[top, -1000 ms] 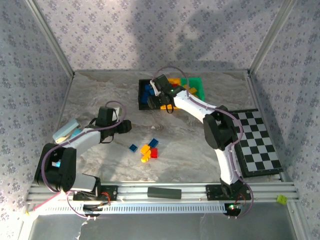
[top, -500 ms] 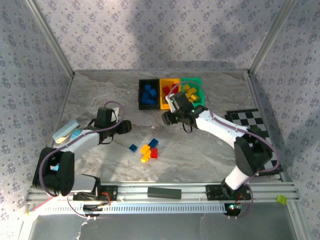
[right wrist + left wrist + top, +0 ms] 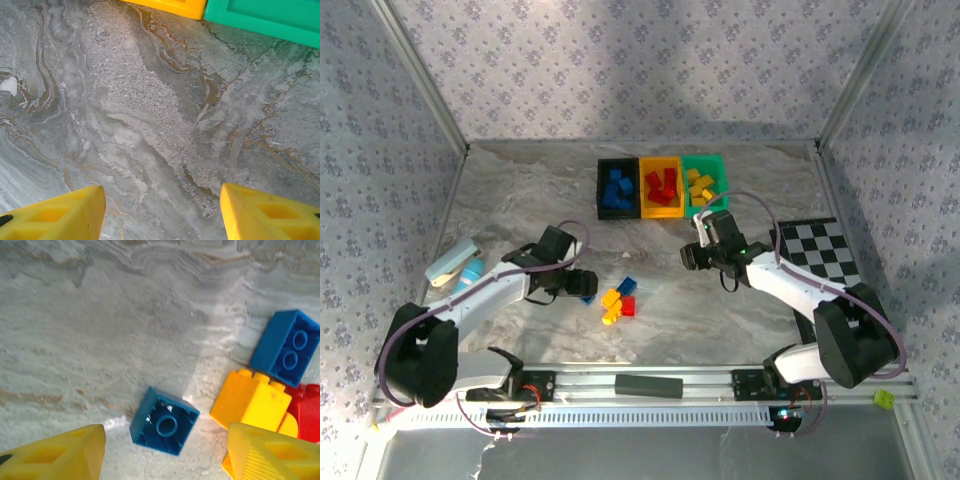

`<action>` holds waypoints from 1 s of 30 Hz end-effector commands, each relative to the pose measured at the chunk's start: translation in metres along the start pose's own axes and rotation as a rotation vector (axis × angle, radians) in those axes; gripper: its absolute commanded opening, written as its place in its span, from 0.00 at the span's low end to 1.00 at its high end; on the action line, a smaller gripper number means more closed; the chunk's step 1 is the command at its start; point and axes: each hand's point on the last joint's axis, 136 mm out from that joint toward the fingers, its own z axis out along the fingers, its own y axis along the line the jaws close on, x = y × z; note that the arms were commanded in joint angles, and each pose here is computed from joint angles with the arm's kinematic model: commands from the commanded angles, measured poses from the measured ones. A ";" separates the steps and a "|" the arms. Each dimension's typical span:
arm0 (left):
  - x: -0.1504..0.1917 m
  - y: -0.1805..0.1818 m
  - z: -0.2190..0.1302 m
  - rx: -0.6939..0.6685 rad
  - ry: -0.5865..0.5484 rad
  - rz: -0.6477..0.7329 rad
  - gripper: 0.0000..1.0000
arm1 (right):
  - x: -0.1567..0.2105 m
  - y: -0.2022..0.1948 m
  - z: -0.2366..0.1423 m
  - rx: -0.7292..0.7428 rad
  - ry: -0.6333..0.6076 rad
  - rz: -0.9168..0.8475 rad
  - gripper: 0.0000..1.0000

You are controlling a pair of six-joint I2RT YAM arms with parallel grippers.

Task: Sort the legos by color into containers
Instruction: Place the lego in the container, then pick up the lego from the middle-left of the table.

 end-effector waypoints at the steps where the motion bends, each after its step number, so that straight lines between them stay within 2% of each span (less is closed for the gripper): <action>1: 0.016 0.008 -0.006 -0.111 0.081 -0.003 0.66 | -0.007 0.003 0.000 -0.037 -0.053 0.033 0.64; 15: 0.013 0.007 0.026 -0.279 0.193 0.108 0.64 | -0.002 0.006 0.000 -0.066 -0.048 0.049 0.64; 17: 0.012 0.007 0.031 -0.284 0.198 0.117 0.57 | -0.002 0.005 -0.001 -0.061 -0.050 0.048 0.64; 19: 0.012 0.006 0.034 -0.280 0.205 0.121 0.42 | -0.003 0.005 -0.003 -0.062 -0.056 0.048 0.64; 20: 0.012 0.005 0.035 -0.280 0.208 0.122 0.38 | -0.003 0.005 -0.003 -0.061 -0.057 0.047 0.64; 25: 0.004 0.002 0.030 -0.279 0.182 0.134 0.33 | -0.002 0.005 -0.003 -0.061 -0.057 0.049 0.64; 30: -0.028 -0.008 0.015 -0.298 0.101 0.177 0.33 | -0.003 0.006 -0.002 -0.071 -0.058 0.054 0.64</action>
